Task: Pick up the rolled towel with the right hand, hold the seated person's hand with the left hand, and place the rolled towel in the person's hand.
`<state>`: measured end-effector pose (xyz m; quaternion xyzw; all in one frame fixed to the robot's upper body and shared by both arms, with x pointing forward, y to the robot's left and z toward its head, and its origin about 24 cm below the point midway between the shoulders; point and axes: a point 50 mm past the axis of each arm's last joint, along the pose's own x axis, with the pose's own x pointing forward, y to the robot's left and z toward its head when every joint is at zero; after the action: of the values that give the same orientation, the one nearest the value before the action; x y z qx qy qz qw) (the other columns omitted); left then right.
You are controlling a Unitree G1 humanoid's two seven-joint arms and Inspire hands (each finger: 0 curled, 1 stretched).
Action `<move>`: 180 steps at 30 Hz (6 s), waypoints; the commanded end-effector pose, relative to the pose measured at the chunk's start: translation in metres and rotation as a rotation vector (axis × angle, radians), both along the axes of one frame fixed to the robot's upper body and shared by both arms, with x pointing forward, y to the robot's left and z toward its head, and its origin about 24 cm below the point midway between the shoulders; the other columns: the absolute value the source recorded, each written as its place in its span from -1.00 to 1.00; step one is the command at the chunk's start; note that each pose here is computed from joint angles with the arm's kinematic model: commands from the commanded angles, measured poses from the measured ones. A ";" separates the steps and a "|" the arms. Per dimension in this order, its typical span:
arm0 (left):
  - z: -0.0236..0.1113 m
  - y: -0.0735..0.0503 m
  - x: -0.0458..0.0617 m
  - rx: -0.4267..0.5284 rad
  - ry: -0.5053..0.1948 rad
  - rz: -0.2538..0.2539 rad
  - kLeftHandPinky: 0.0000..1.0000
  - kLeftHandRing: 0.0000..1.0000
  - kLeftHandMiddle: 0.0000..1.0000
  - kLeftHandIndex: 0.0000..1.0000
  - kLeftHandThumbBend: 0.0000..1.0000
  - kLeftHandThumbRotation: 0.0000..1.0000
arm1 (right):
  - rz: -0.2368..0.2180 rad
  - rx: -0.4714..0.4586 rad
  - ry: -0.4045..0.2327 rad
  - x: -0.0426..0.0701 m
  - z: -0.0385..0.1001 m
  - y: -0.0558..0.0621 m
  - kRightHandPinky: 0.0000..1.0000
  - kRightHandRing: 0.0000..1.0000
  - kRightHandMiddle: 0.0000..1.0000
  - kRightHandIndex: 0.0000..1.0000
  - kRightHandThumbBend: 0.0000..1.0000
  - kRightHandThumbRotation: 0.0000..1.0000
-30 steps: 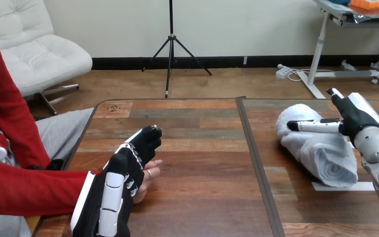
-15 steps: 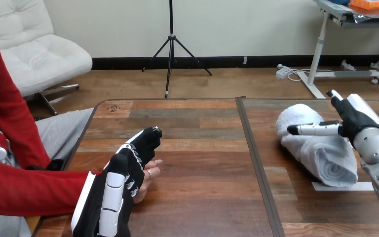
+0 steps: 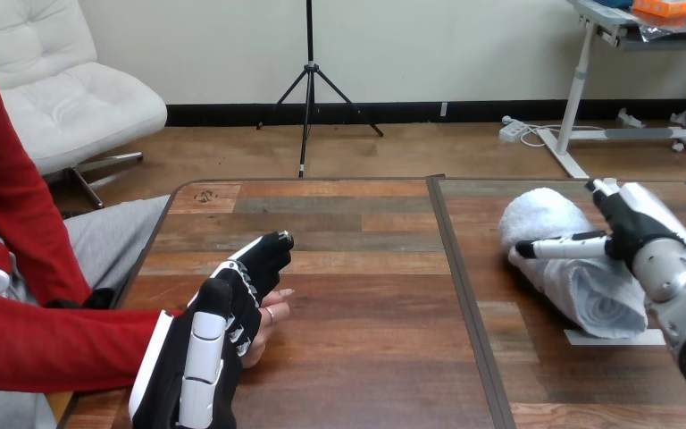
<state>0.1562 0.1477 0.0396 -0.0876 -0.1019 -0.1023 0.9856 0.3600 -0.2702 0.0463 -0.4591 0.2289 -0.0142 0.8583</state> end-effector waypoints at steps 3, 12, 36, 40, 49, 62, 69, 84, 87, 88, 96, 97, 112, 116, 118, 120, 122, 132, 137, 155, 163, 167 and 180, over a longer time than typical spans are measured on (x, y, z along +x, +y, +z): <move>0.016 -0.002 0.009 -0.045 -0.080 0.012 0.88 0.81 0.74 0.54 0.32 0.98 | 0.036 -0.032 -0.056 0.014 0.018 0.013 0.82 1.00 1.00 1.00 1.00 -0.12; 0.016 -0.001 0.010 -0.042 -0.077 0.005 0.92 0.84 0.75 0.53 0.32 0.95 | 0.045 -0.094 -0.025 0.013 0.013 0.018 0.82 1.00 1.00 1.00 1.00 -0.15; 0.016 -0.001 0.009 -0.034 -0.080 0.004 0.88 0.82 0.75 0.48 0.23 0.88 | 0.092 -0.242 0.074 0.010 -0.002 0.030 0.91 0.97 1.00 1.00 1.00 -0.09; 0.016 -0.001 0.009 -0.032 -0.081 0.005 0.87 0.81 0.74 0.47 0.25 0.88 | 0.108 -0.291 0.093 0.009 -0.004 0.031 0.82 0.90 0.94 0.96 1.00 -0.08; 0.015 0.000 0.009 -0.043 -0.079 0.005 0.80 0.80 0.72 0.44 0.25 0.85 | 0.134 -0.368 0.131 0.006 -0.009 0.032 0.22 0.48 0.63 0.75 1.00 -0.03; 0.014 0.000 0.007 -0.055 -0.079 -0.002 0.77 0.80 0.71 0.39 0.24 0.83 | 0.133 -0.395 0.172 0.003 -0.015 0.033 -0.17 0.22 0.35 0.38 1.00 -0.11; 0.014 0.001 0.005 -0.049 -0.079 0.000 0.80 0.81 0.71 0.36 0.25 0.85 | 0.136 -0.417 0.196 0.002 -0.018 0.033 -0.11 0.31 0.42 0.43 1.00 -0.24; 0.016 0.002 0.005 -0.060 -0.103 -0.030 0.81 0.85 0.74 0.33 0.25 0.92 | 0.096 -0.374 0.163 -0.001 -0.021 0.031 -0.46 -0.21 -0.03 0.29 1.00 -0.59; 0.016 0.002 0.005 -0.060 -0.109 -0.038 0.81 0.85 0.75 0.32 0.26 0.92 | 0.097 -0.371 0.164 -0.001 -0.021 0.031 -0.52 -0.30 -0.10 0.28 1.00 -0.61; 0.016 0.002 0.005 -0.060 -0.111 -0.040 0.81 0.85 0.75 0.32 0.27 0.93 | 0.097 -0.370 0.164 -0.001 -0.021 0.031 -0.53 -0.30 -0.10 0.28 0.99 -0.62; 0.016 0.003 0.006 -0.054 -0.118 -0.048 0.83 0.87 0.76 0.29 0.28 0.98 | 0.102 -0.371 0.153 -0.002 -0.022 0.030 -0.55 -0.34 -0.12 0.26 0.96 -0.70; 0.016 0.003 0.006 -0.054 -0.118 -0.048 0.83 0.86 0.76 0.28 0.28 0.99 | 0.101 -0.371 0.153 -0.002 -0.022 0.030 -0.56 -0.35 -0.14 0.26 0.95 -0.71; 0.017 0.003 0.007 -0.058 -0.128 -0.047 0.82 0.87 0.75 0.23 0.25 1.00 | 0.100 -0.375 0.189 -0.003 -0.022 0.027 -0.36 -0.09 0.11 0.32 0.96 -0.73; 0.017 0.003 0.008 -0.057 -0.130 -0.042 0.74 0.85 0.74 0.22 0.26 1.00 | 0.097 -0.373 0.192 -0.003 -0.023 0.026 -0.37 -0.12 0.09 0.32 0.99 -0.73; 0.017 0.003 0.008 -0.060 -0.132 -0.041 0.68 0.84 0.74 0.21 0.26 1.00 | 0.098 -0.378 0.192 -0.004 -0.023 0.026 -0.38 -0.12 0.09 0.31 0.99 -0.74; 0.017 0.004 0.008 -0.063 -0.133 -0.038 0.66 0.83 0.74 0.21 0.27 1.00 | 0.101 -0.386 0.191 -0.005 -0.024 0.025 -0.38 -0.12 0.09 0.30 1.00 -0.74; 0.017 0.004 0.008 -0.065 -0.132 -0.035 0.61 0.82 0.73 0.20 0.27 1.00 | 0.105 -0.392 0.190 -0.005 -0.025 0.025 -0.38 -0.13 0.09 0.28 1.00 -0.75; 0.018 0.006 0.008 -0.072 -0.132 -0.020 0.52 0.79 0.72 0.17 0.30 0.96 | 0.112 -0.402 0.195 -0.006 -0.026 0.024 -0.30 -0.04 0.16 0.19 0.97 -0.89; 0.018 0.007 0.008 -0.070 -0.134 -0.019 0.52 0.79 0.72 0.17 0.29 0.96 | 0.112 -0.401 0.198 -0.006 -0.026 0.024 -0.23 0.02 0.20 0.13 0.92 -0.97; 0.019 0.007 0.008 -0.063 -0.139 -0.004 0.53 0.77 0.71 0.17 0.29 0.99 | 0.105 -0.324 0.106 -0.004 -0.023 0.026 -0.34 -0.16 -0.05 0.00 0.70 -1.00; 0.019 0.008 0.009 -0.062 -0.135 0.005 0.55 0.78 0.71 0.16 0.28 0.97 | 0.073 -0.172 -0.012 -0.002 -0.018 0.028 -0.27 -0.10 -0.03 -0.11 0.66 -1.00; 0.019 0.009 0.009 -0.057 -0.136 0.008 0.56 0.79 0.70 0.17 0.27 0.97 | 0.054 -0.093 -0.048 -0.001 -0.016 0.028 -0.25 -0.10 -0.02 -0.10 0.62 -1.00; 0.020 0.014 0.010 -0.042 -0.136 0.028 0.58 0.77 0.68 0.18 0.23 0.96 | 0.021 0.072 -0.142 0.002 -0.009 0.031 -0.28 -0.15 -0.05 -0.08 0.57 -1.00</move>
<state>0.1555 0.1594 0.0434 -0.1007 -0.1223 -0.1067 0.9816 0.3555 -0.2541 0.0310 -0.4705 0.1981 -0.0350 0.8592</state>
